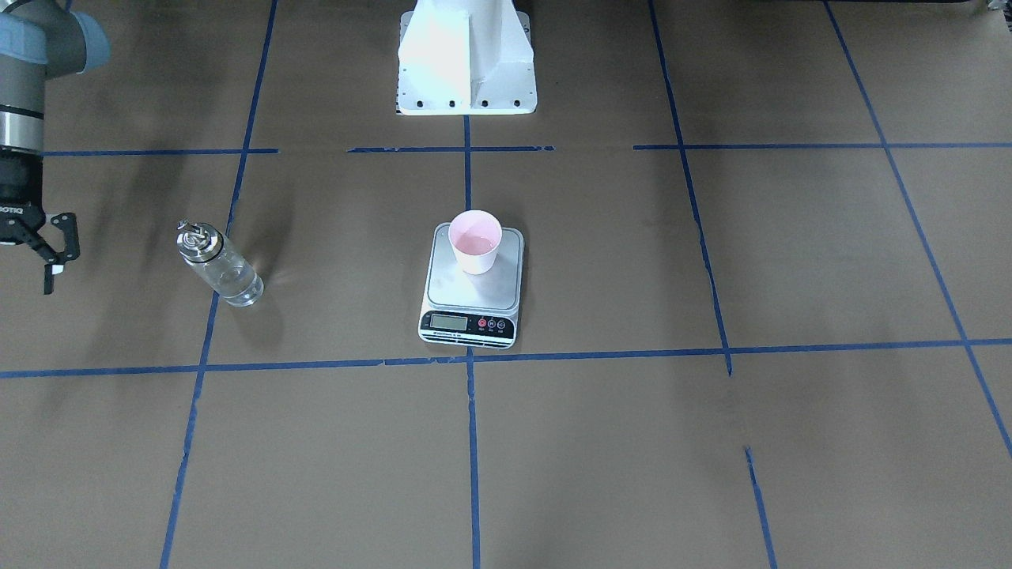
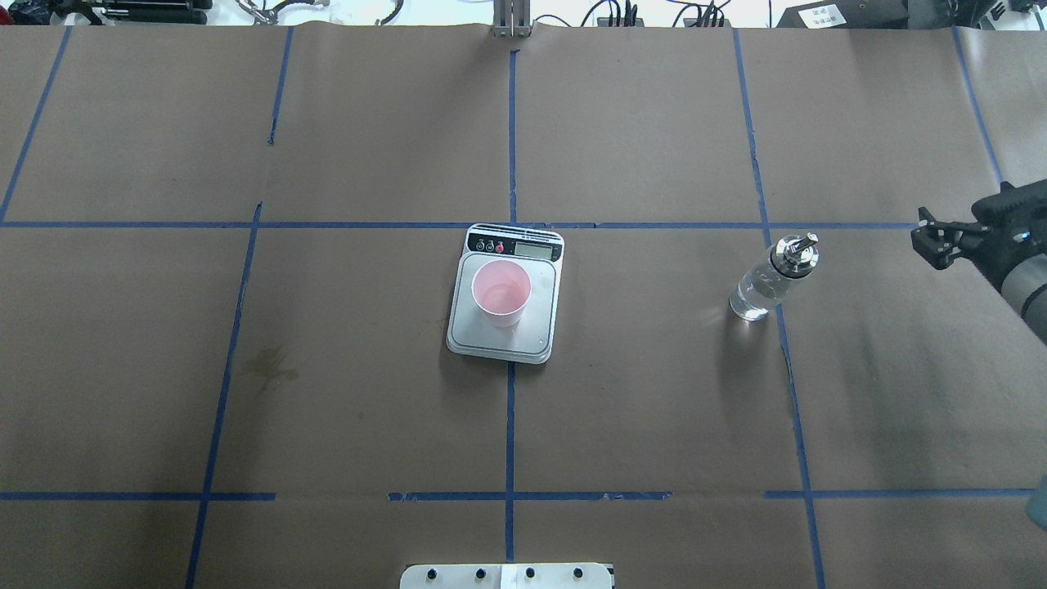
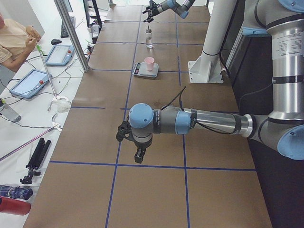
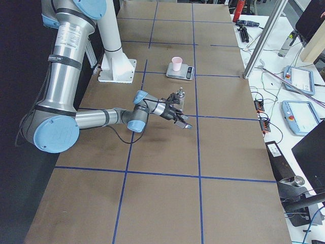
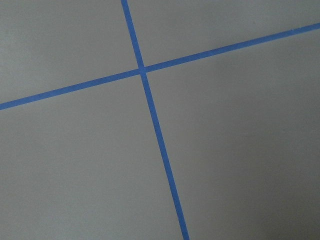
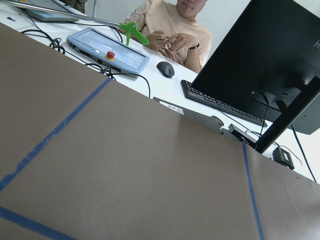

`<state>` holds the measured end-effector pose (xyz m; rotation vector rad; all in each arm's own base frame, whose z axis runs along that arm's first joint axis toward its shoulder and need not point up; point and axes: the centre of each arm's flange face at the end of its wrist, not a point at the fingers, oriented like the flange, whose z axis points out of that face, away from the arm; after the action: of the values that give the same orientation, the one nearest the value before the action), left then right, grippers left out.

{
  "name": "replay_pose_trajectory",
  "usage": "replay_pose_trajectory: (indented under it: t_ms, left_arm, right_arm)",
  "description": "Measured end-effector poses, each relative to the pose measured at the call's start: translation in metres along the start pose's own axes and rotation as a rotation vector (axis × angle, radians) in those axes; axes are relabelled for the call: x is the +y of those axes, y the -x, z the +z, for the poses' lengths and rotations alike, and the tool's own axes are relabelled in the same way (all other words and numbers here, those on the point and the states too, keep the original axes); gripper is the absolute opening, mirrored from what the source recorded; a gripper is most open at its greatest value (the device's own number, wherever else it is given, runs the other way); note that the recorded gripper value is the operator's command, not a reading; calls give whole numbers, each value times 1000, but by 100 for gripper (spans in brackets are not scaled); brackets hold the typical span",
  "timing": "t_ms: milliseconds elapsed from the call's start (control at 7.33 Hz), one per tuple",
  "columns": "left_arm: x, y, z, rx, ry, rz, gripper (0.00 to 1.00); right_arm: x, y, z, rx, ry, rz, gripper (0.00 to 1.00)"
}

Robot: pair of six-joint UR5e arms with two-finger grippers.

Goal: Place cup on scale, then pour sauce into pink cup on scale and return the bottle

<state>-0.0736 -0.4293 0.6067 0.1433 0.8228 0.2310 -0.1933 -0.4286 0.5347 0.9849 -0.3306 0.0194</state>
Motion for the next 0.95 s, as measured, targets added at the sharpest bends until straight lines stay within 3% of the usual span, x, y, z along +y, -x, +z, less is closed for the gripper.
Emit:
replay_pose_trajectory:
  t_ms: [273,545,818,955]
  left_arm:
    - [1,1,1,0,2,-2,100]
    - [1,3,3,1,5,-4,100]
    - [2,4,4,1,7,-7,100]
    - [2,4,4,1,7,-6,100]
  right_arm:
    - [-54,-41,32,8,179,36,100]
    - [-78,-74,45,13,325,-52,100]
    - [-88,-143,41,-64,473,-152,100]
    - [-88,-180,34,-123,554,-105,100]
